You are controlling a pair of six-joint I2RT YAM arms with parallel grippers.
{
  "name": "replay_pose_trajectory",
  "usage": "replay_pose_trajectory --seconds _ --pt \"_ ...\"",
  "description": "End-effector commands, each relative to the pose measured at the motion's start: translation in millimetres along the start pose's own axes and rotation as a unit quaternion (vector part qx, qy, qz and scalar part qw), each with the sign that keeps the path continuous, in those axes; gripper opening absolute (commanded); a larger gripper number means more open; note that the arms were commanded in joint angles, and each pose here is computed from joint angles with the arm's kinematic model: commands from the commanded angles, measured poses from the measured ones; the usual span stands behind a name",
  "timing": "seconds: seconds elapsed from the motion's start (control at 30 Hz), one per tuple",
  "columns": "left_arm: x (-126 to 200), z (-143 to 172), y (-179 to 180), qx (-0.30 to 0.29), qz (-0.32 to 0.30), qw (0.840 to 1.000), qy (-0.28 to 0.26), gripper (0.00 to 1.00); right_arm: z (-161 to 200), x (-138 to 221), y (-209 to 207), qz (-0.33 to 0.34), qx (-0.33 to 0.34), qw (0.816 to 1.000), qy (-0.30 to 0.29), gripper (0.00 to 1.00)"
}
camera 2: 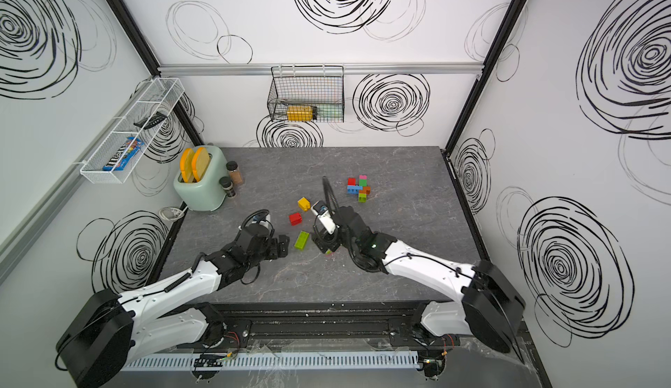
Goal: Assemble the number 4 with lego
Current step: Place the lego brick at the center of the board, then pick up the lego brick from the center of the board.
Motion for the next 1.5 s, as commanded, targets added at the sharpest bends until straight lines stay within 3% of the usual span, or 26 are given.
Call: replay_pose_trajectory --seconds 0.0,0.13,0.23,0.37,0.63,0.73,0.93,1.0,1.47 --pt "-3 -6 -39 -0.091 0.077 0.992 -0.040 0.96 -12 26 -27 0.053 -0.094 0.991 -0.078 0.97" --pt "-18 7 -48 -0.156 0.066 0.985 -0.034 0.96 0 48 -61 0.126 -0.178 0.968 -0.127 0.97" --pt "-29 11 -42 -0.181 0.029 0.982 -0.043 1.00 7 51 -68 0.108 -0.191 0.970 -0.105 0.97" --pt "-41 13 -32 -0.178 0.007 0.983 -0.051 0.94 15 43 -74 0.108 -0.203 0.972 -0.048 0.97" --pt "-60 23 -29 -0.171 0.046 0.984 -0.002 0.77 19 32 -78 0.122 -0.212 0.969 -0.036 0.97" --pt "-65 28 -21 -0.161 0.044 0.986 0.014 0.68 19 32 -82 0.134 -0.224 0.965 -0.040 0.97" --pt "-73 32 -21 -0.161 0.046 0.985 0.030 0.61 21 33 -90 0.151 -0.232 0.960 -0.043 0.97" --pt "-76 34 -21 -0.164 0.044 0.985 0.036 0.53 21 34 -92 0.157 -0.235 0.958 -0.043 0.97" --pt "-80 42 -22 -0.185 0.016 0.981 0.055 0.26 23 31 -100 0.137 -0.254 0.957 -0.035 0.97"
Point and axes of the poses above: each gripper's point midway between its finger pads, its own x axis back along the fingers, its own y axis along the line the jaws close on, z = x × y, the point moved 5 cm from there along x, back along the fingers, and after that the axes turned 4 degrees about -x, right-handed, at the moved point
